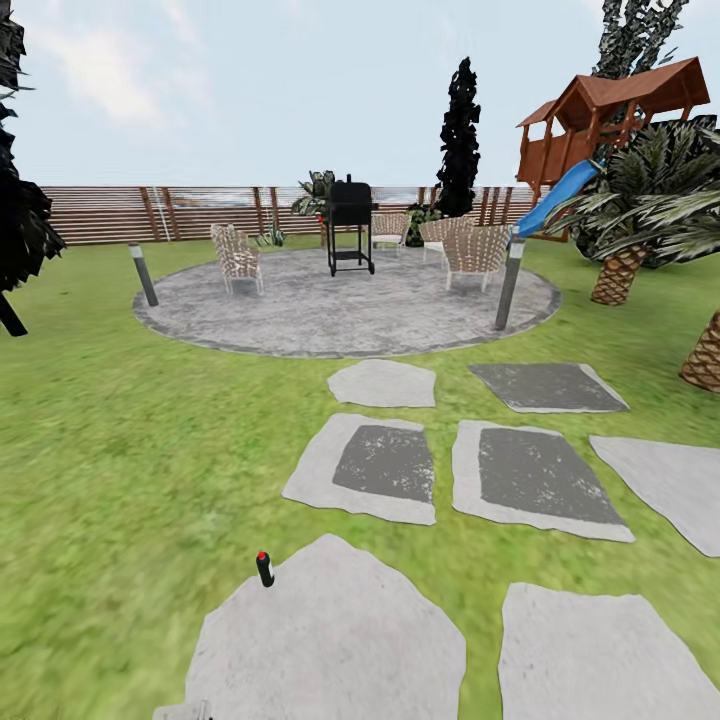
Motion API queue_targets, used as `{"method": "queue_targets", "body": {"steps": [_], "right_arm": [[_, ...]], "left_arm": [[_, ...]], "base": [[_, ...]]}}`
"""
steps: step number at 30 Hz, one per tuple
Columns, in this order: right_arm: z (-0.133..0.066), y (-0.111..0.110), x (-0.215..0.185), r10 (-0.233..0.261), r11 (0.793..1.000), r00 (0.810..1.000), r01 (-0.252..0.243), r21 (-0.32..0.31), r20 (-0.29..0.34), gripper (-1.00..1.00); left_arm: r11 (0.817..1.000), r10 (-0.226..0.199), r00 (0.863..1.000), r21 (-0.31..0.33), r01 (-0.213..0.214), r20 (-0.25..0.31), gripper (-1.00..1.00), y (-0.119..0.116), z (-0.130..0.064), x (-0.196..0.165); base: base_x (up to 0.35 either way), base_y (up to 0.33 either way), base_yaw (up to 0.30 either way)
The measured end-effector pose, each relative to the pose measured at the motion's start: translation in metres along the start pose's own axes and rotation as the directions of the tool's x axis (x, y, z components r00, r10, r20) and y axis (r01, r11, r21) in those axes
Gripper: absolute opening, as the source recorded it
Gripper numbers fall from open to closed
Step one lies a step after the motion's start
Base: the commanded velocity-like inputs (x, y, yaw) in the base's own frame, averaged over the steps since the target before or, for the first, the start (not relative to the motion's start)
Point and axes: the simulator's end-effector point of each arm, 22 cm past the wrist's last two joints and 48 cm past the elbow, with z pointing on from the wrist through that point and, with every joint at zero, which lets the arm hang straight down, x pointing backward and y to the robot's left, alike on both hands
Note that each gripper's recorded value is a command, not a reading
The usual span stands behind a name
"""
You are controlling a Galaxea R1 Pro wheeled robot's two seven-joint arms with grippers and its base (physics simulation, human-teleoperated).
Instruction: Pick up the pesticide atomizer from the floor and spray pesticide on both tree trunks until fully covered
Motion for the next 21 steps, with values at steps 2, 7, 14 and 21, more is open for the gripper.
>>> {"method": "queue_targets", "body": {"steps": [2, 7, 14, 21], "right_arm": [[0.0, 0.0001, 0.0002, -0.002, 1.0, 1.0, 0.002, -0.001, -0.001, 1.0], [-0.0001, -0.0008, 0.0007, -0.005, 1.0, 1.0, 0.005, -0.001, -0.002, 1.0], [-0.0002, -0.0026, 0.0008, -0.004, 1.0, 1.0, 0.004, 0.002, -0.002, 1.0], [0.0001, -0.0036, -0.0002, 0.001, 1.0, 1.0, -0.001, 0.006, 0.0, 1.0]], "left_arm": [[1.0, -0.001, 1.0, 0.0, 0.001, -0.001, 1.0, 0.0, 0.0, 0.0001], [1.0, -0.008, 1.0, -0.004, 0.008, -0.005, 1.0, 0.0015, 0.0, 0.0011], [1.0, -0.024, 1.0, -0.007, 0.024, 0.001, 1.0, 0.0017, 0.0, -0.0005], [1.0, -0.025, 1.0, -0.007, 0.025, 0.0, 1.0, 0.0023, -0.0001, 0.0001]], "base": [[0.0, 0.0, 0.0], [0.0, 0.0, 0.0], [0.015, 0.0, 0.0], [0.249, -0.016, 0.0]]}}
